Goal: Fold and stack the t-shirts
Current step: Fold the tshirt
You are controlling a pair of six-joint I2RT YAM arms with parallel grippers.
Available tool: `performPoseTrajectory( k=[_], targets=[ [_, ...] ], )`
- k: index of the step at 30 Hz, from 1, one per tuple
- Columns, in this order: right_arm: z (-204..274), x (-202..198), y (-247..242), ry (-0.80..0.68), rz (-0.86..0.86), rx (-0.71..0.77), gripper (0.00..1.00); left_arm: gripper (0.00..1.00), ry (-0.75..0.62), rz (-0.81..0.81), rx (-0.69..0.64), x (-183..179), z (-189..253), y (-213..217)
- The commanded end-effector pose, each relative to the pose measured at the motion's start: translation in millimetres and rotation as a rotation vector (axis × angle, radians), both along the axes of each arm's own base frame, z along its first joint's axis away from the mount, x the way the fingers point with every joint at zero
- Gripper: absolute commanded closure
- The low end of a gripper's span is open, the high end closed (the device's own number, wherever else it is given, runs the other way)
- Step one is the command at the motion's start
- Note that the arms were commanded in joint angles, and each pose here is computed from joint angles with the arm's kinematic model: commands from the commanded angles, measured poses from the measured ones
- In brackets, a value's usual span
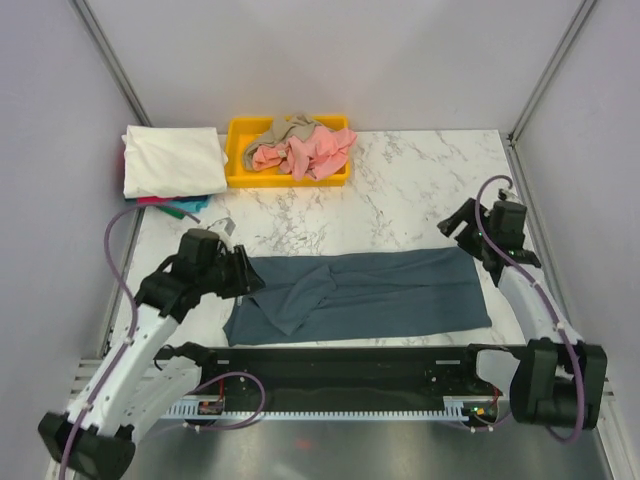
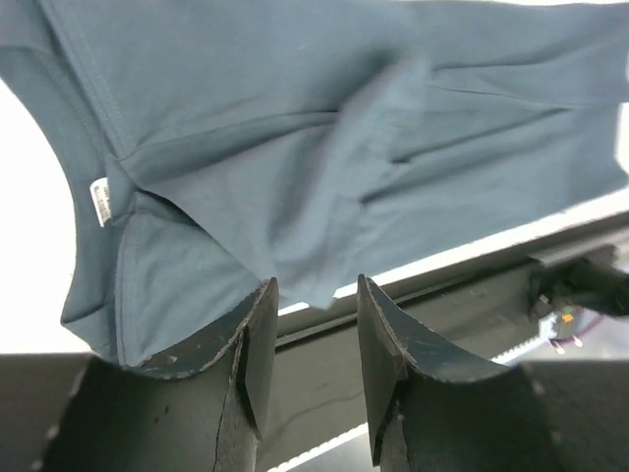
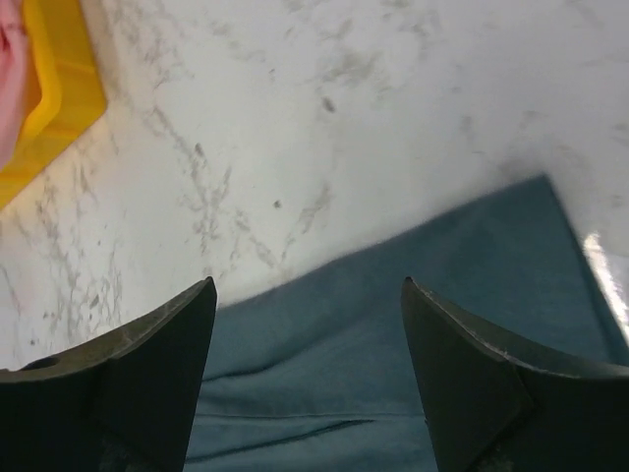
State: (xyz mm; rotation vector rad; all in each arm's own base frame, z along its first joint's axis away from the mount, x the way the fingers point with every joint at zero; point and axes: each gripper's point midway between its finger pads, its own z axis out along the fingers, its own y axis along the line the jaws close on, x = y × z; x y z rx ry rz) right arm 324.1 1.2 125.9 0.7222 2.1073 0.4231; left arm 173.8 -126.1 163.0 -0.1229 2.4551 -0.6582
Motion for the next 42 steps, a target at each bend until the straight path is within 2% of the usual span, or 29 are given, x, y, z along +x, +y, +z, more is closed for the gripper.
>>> performPoseTrajectory(
  k=[1,3,4,10,15,20,21,23,24,26,27,28,29,30,31,32,33,34,36,37,39,41,42],
  targets=[
    [11,27,46,-0.051,0.178,0.008,0.17,0.56,0.047,0.079,0.035,30,-24,-4],
    [-10,30,58,0.006,0.222,0.012,0.18,0.56,0.111,0.094,0.07,35,-49,-7],
    [-17,26,74,0.028,0.266,0.01,0.18,0.56,0.085,0.1,0.078,43,-52,-11],
    [-70,6,87,0.181,0.301,-0.012,0.19,0.57,0.241,0.089,0.182,31,-109,-26],
    [-99,-42,104,0.28,0.334,0.026,0.2,0.57,0.242,0.065,0.288,46,-133,-34],
    [-108,-97,139,0.295,0.346,0.114,0.21,0.57,0.295,0.004,0.364,92,-157,-65],
    [-107,-110,154,0.294,0.392,0.122,0.21,0.57,0.304,-0.001,0.369,99,-162,-72],
    [-109,-129,161,0.3,0.363,0.161,0.21,0.57,0.299,-0.011,0.368,130,-171,-95],
    [-110,-146,175,0.309,0.412,0.167,0.21,0.57,0.297,-0.021,0.357,142,-173,-107],
    [-105,-163,193,0.289,0.39,0.271,0.21,0.58,0.262,-0.06,0.312,185,-175,-150],
    [-95,-179,217,0.264,0.473,0.31,0.21,0.59,0.169,-0.147,0.213,216,-135,-201],
    [-79,-178,230,0.225,0.481,0.338,0.21,0.59,0.138,-0.203,0.187,227,-128,-228],
    [-67,-181,243,0.201,0.522,0.337,0.2,0.59,0.156,-0.283,0.174,230,-147,-255],
    [-68,-195,254,0.233,0.587,0.284,0.18,0.58,-0.006,-0.401,0.108,249,-89,-309],
    [-28,-188,279,0.17,0.639,0.302,0.17,0.56,-0.055,-0.452,0.087,253,-72,-331],
    [-16,-193,290,0.131,0.714,0.228,0.15,0.52,-0.075,-0.486,0.082,257,-83,-348],
    [-17,-196,286,0.163,0.724,0.143,0.14,0.49,-0.198,-0.507,0.011,264,-30,-368],
    [10,-189,300,0.126,0.731,0.121,0.13,0.45,-0.241,-0.498,-0.021,270,-14,-372],
    [20,-183,293,0.104,0.723,0.032,0.11,0.37,-0.276,-0.457,-0.024,273,13,-355],
    [38,-179,295,0.071,0.717,0.043,0.1,0.35,-0.333,-0.45,-0.055,275,36,-353],
    [63,-168,289,-0.005,0.684,0.03,0.08,0.32,-0.367,-0.426,-0.037,271,64,-327],
    [76,-157,277,-0.047,0.631,-0.028,0.07,0.3,-0.388,-0.402,-0.01,269,82,-308],
    [76,-147,262,-0.066,0.578,-0.108,0.07,0.3,-0.416,-0.382,-0.007,263,107,-290]
  ],
)
